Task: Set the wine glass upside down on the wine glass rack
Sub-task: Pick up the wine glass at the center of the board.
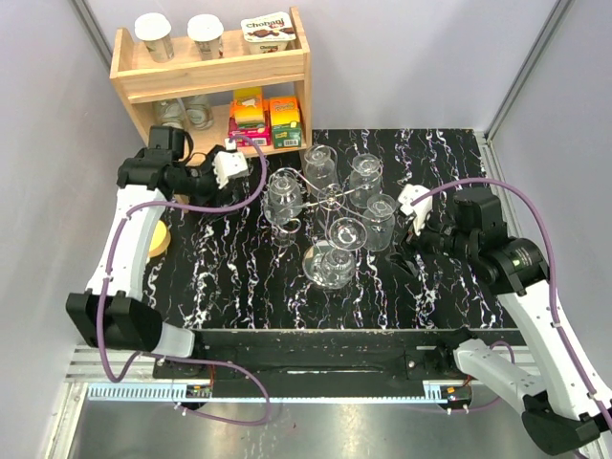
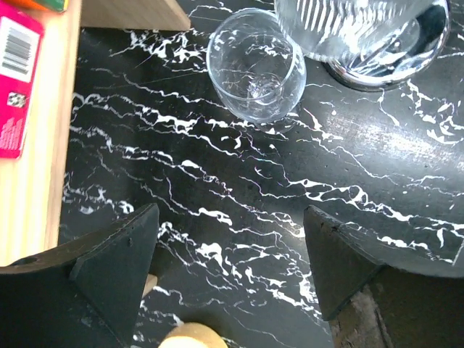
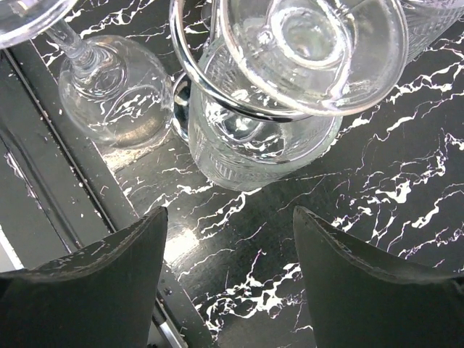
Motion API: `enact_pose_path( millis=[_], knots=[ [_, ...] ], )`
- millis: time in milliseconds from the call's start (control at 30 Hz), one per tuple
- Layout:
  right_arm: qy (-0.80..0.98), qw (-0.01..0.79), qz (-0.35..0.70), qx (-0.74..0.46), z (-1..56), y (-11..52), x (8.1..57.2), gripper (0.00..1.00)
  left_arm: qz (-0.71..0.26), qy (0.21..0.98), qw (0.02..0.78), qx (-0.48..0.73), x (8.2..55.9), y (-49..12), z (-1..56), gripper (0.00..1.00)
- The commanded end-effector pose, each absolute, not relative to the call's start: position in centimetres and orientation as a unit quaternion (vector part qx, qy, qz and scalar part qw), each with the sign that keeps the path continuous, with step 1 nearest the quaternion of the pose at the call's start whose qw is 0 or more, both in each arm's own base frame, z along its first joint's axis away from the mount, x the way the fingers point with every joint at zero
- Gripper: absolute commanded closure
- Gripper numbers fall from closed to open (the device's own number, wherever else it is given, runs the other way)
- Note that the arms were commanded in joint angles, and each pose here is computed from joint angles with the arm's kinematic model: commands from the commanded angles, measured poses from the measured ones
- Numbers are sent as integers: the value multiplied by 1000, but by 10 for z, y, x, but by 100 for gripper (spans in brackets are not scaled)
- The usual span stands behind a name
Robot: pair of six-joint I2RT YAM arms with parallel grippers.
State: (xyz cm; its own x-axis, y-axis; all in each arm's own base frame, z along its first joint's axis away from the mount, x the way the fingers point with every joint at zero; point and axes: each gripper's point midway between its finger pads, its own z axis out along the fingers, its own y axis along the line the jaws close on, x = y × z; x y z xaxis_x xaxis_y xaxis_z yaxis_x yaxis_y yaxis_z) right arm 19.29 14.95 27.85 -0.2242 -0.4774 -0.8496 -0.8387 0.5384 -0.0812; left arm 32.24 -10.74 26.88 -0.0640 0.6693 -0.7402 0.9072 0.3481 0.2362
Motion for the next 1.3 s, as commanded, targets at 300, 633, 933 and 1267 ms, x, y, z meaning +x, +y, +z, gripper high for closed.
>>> enact_pose_path(
  millis=[300, 633, 933, 1267],
  knots=[
    [761, 461, 181, -419, 282, 142, 208, 26, -249, 638, 486, 543, 373, -140, 277, 20],
    [764, 458, 181, -416, 279, 142, 209, 26, -287, 728, 483, 393, 393, -157, 293, 25],
    [766, 460, 176, -413, 275, 138, 207, 25, -252, 784, 453, 343, 399, -171, 276, 33],
    [768, 462, 172, -409, 268, 135, 204, 25, -207, 820, 416, 335, 402, -171, 248, 38]
  ],
)
